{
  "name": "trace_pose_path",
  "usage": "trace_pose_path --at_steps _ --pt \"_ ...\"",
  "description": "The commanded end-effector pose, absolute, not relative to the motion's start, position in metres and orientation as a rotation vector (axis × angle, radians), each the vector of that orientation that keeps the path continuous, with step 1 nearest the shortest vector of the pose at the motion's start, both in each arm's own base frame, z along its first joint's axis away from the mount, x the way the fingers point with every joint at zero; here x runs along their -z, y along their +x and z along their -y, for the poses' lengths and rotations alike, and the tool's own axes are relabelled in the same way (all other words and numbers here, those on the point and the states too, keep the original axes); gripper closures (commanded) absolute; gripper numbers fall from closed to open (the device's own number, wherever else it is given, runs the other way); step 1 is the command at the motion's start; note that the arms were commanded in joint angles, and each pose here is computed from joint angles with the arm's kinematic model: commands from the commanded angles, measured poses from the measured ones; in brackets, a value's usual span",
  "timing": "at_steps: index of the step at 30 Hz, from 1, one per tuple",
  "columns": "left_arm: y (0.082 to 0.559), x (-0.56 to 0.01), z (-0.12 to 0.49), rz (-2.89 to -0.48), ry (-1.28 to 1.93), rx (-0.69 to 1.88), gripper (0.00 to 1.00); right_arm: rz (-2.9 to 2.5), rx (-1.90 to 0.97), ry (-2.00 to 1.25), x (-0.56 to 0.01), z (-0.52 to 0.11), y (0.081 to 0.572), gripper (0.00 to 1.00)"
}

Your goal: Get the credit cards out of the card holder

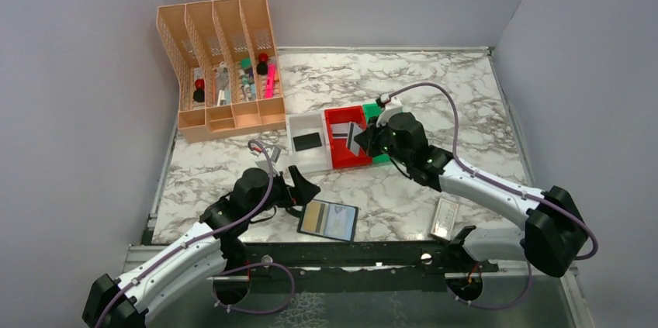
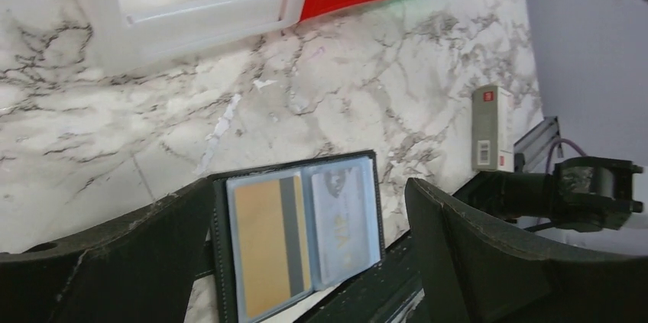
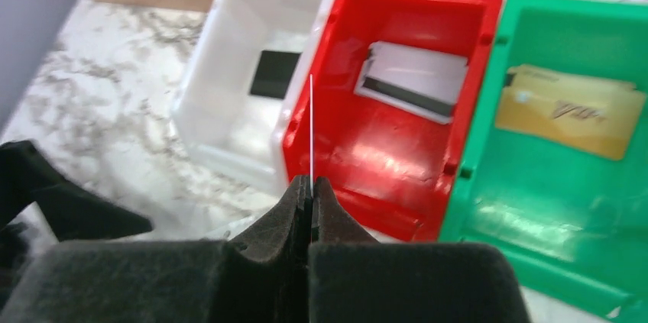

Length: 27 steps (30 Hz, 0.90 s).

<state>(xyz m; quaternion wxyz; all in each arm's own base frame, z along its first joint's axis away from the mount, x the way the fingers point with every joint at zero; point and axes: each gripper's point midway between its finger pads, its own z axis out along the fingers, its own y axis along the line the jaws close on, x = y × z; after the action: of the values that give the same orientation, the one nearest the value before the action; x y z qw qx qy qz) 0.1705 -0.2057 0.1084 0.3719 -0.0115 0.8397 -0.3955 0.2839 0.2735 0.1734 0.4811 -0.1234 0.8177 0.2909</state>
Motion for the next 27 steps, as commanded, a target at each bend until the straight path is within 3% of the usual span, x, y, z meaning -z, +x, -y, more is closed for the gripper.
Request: trace_pose_path --at_steps 1,21,27 --pt "0.175 -0.102 0.191 -2.183 -0.031 0.892 0.02 -2.019 -0.393 -0.363 -0.161 -0.254 0.318 0.99" --pt "0.189 -0.109 0.18 -2.152 -0.062 0.788 0.02 -1.936 0.33 -0.746 -0.087 -0.28 0.4 0.99" --pt "0.187 -0.107 0.177 -2.157 -0.069 0.783 0.02 -2.012 0.264 -0.863 -0.066 -0.296 0.388 0.94"
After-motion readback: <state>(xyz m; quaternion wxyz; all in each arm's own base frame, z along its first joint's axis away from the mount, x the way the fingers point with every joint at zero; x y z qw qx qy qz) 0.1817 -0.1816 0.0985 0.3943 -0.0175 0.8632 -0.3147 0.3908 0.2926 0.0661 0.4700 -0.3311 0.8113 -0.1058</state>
